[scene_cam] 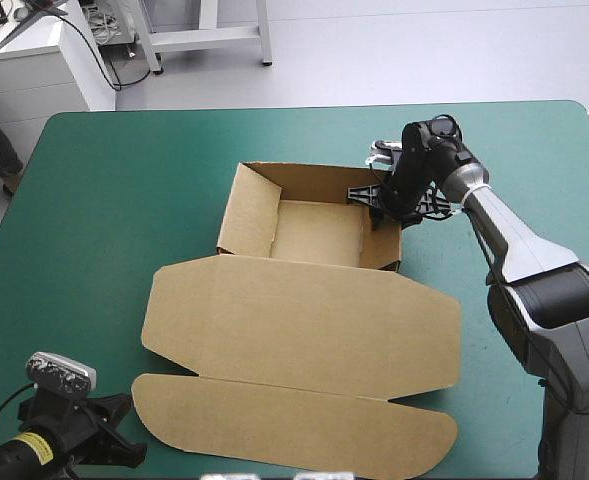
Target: Fold the box
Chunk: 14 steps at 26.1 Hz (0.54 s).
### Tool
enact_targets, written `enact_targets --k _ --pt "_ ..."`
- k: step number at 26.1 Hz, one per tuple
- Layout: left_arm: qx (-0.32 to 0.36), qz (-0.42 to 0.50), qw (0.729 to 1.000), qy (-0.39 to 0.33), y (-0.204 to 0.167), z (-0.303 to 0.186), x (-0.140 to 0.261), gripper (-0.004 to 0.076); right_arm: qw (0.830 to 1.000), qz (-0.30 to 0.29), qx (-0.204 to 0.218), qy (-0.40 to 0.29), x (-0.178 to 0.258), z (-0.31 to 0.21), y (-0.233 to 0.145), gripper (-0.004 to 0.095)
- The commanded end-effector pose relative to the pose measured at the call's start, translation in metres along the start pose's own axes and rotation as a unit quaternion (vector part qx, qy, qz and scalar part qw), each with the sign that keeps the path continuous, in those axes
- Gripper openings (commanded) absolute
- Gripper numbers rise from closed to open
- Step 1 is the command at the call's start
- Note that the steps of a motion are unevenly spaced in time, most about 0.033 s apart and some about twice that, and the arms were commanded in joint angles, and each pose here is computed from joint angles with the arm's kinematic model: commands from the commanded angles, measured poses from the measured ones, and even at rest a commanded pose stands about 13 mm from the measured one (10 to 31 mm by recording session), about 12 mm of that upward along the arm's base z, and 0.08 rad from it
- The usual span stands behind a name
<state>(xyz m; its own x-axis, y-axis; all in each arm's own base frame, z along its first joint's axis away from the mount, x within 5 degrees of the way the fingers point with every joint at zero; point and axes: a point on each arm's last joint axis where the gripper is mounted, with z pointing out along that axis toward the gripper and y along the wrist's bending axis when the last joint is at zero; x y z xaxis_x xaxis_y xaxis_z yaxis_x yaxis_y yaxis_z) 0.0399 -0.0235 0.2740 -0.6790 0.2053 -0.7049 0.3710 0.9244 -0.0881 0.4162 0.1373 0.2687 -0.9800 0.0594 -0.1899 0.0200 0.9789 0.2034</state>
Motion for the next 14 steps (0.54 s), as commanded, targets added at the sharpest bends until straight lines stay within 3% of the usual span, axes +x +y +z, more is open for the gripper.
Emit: enact_targets --k 1,3,10,12,14 --pt "0.009 -0.002 0.999 -0.044 -0.002 -0.006 -0.006 -0.0008 1.000 -0.002 -0.015 -0.023 0.001 -0.027 0.002 0.0146" --pt "0.008 -0.002 0.999 -0.043 -0.002 -0.006 -0.006 -0.0008 1.000 -0.001 -0.015 -0.023 0.001 -0.027 0.002 -0.0016" --pt "0.008 -0.001 0.999 -0.033 -0.002 -0.005 -0.004 -0.0008 0.999 0.000 -0.006 -0.033 0.000 -0.033 -0.004 -0.0002" --pt "0.006 0.000 0.999 -0.033 -0.002 -0.005 -0.004 -0.0008 0.999 0.010 -0.002 -0.043 -0.003 -0.040 -0.015 -0.0001" --pt "0.005 0.004 1.000 -0.030 -0.001 -0.005 -0.004 -0.0008 0.997 0.026 0.028 -0.067 -0.009 -0.056 -0.043 -0.0001"
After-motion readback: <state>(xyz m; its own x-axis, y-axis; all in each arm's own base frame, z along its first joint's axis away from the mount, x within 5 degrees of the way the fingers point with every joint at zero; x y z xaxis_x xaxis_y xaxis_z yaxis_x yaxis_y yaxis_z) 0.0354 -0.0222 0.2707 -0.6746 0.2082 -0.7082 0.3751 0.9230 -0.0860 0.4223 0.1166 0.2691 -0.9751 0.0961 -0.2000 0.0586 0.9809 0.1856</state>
